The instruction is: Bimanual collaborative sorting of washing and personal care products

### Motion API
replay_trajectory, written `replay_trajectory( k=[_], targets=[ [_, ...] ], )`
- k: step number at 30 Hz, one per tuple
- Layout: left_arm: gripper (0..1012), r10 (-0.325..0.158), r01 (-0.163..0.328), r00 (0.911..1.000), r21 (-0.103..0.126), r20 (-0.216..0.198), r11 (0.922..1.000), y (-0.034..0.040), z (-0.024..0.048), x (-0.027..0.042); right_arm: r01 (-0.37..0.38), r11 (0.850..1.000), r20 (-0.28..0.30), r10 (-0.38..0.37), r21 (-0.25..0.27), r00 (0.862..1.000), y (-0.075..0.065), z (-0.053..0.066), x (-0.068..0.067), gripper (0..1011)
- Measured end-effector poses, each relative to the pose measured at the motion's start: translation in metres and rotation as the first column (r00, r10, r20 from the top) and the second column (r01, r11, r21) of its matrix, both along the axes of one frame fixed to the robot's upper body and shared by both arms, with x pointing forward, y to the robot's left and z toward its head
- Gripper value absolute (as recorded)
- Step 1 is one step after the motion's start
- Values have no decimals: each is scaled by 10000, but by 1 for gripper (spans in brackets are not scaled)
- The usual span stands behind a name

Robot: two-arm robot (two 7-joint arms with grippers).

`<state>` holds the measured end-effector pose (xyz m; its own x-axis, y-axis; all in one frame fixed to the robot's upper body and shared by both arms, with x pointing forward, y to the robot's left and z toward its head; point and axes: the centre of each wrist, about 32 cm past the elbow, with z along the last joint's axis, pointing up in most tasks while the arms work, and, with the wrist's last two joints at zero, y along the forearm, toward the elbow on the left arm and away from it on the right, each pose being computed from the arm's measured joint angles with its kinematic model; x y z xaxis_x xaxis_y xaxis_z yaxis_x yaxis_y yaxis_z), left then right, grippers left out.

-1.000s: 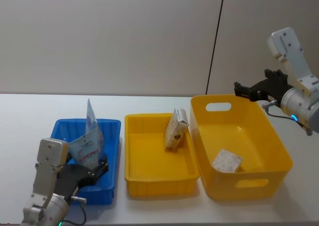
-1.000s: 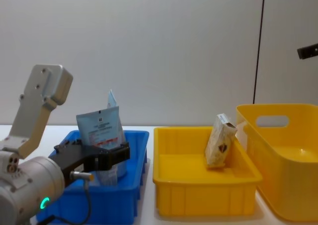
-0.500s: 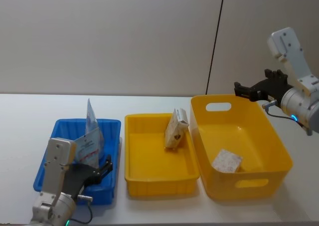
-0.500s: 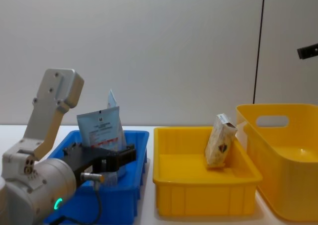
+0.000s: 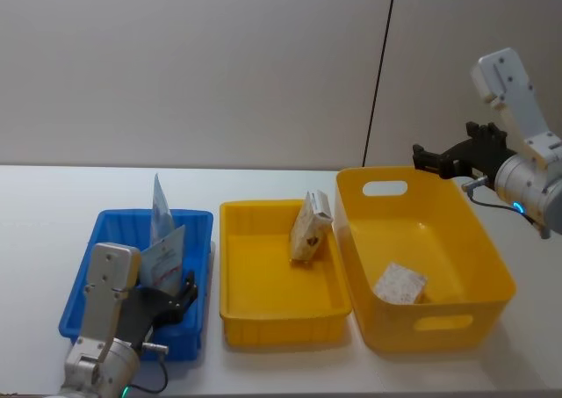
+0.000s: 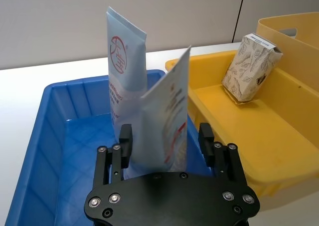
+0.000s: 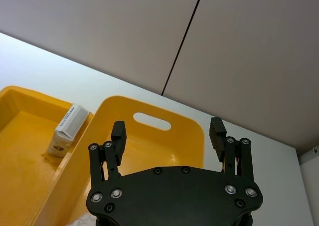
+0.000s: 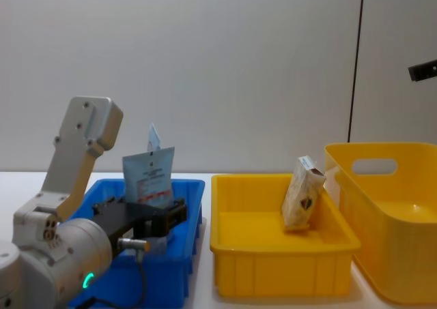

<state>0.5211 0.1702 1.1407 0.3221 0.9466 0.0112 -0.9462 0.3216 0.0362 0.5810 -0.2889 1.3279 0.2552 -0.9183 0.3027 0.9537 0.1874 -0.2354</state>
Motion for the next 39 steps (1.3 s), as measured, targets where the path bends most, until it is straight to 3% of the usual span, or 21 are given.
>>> replay_trajectory(
  k=[9,39],
  targets=[
    [545,11,-11,10000,6,-4,10000,-14,-4,6,-1,10000,0,1,0,10000,0,0,0,1002],
    [346,21,-21,10000,12,-6,10000,-25,-8,11,0,10000,0,0,0,10000,0,0,0,1002]
  ],
)
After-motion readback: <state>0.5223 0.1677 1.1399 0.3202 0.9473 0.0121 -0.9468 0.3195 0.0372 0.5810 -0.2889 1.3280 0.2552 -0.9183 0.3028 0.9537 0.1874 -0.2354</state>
